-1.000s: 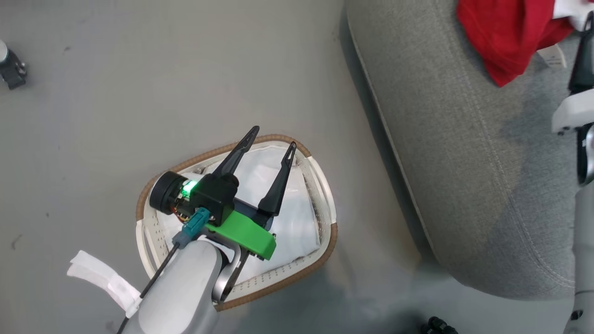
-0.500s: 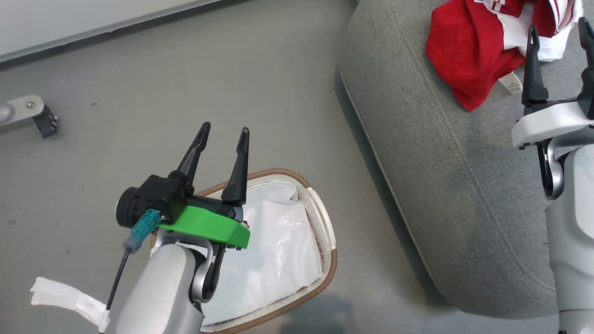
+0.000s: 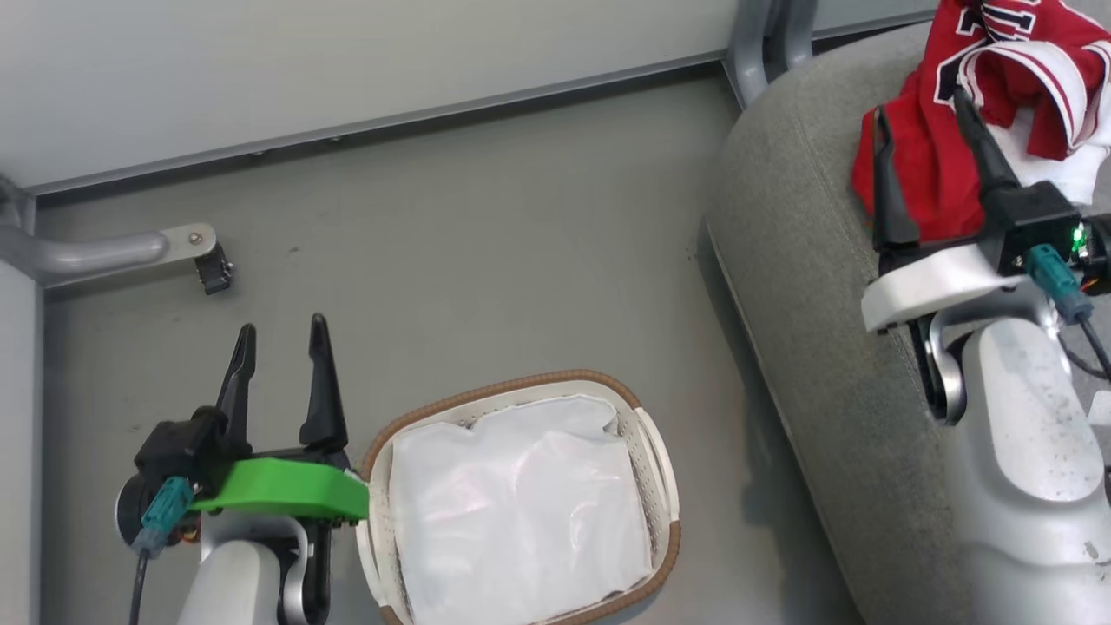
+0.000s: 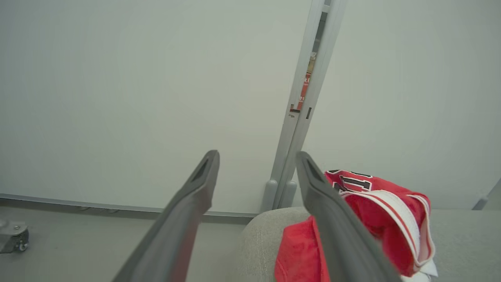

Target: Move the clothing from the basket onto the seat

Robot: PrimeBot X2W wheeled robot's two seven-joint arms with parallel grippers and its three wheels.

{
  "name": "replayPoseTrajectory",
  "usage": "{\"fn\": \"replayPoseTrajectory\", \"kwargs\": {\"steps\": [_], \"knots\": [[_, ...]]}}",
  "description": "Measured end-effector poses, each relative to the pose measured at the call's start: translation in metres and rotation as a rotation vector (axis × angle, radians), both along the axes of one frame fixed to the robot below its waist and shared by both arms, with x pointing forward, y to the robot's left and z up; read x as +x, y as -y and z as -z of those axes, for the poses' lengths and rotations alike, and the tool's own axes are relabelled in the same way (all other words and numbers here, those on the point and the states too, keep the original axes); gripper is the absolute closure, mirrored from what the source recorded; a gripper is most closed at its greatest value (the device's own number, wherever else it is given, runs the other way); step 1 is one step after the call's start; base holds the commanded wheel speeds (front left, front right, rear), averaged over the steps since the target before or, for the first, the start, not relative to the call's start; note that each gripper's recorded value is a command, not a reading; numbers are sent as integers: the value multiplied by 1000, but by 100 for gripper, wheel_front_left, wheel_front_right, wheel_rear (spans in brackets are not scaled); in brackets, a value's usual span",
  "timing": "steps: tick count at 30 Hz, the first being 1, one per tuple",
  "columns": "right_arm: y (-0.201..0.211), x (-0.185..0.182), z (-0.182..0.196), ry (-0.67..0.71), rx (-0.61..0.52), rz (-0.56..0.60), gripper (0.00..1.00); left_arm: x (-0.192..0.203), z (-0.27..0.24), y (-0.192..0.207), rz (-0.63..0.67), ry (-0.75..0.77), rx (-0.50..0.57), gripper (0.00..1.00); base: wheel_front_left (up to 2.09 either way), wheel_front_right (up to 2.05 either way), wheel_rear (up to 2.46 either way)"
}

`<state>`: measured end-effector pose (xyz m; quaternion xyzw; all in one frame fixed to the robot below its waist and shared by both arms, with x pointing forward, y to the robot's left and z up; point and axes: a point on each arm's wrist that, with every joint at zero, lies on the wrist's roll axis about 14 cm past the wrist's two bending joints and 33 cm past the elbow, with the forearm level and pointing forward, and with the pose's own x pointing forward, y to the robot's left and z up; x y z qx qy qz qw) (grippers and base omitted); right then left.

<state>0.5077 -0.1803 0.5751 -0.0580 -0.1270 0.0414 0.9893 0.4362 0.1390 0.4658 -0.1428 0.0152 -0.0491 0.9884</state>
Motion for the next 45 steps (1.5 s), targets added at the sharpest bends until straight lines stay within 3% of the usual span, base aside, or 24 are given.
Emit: {"fn": "replayPoseTrajectory", "kwargs": {"steps": [9,16,21,45], "knots": [[-50,-38,24,-65,108,-132,0,-51,6,-57,-158,-38,28,0,0,0,0],[-63,-82,46,-133,198,-178,0,-81,6,-59,-169,-44,27,0,0,0,0],[-67,-104,55,-160,204,-191,0,-92,3,-56,-162,-36,25,0,0,0,0],[-67,-122,58,-171,222,-193,0,-101,4,-45,-138,-39,26,0,0,0,0]]}}
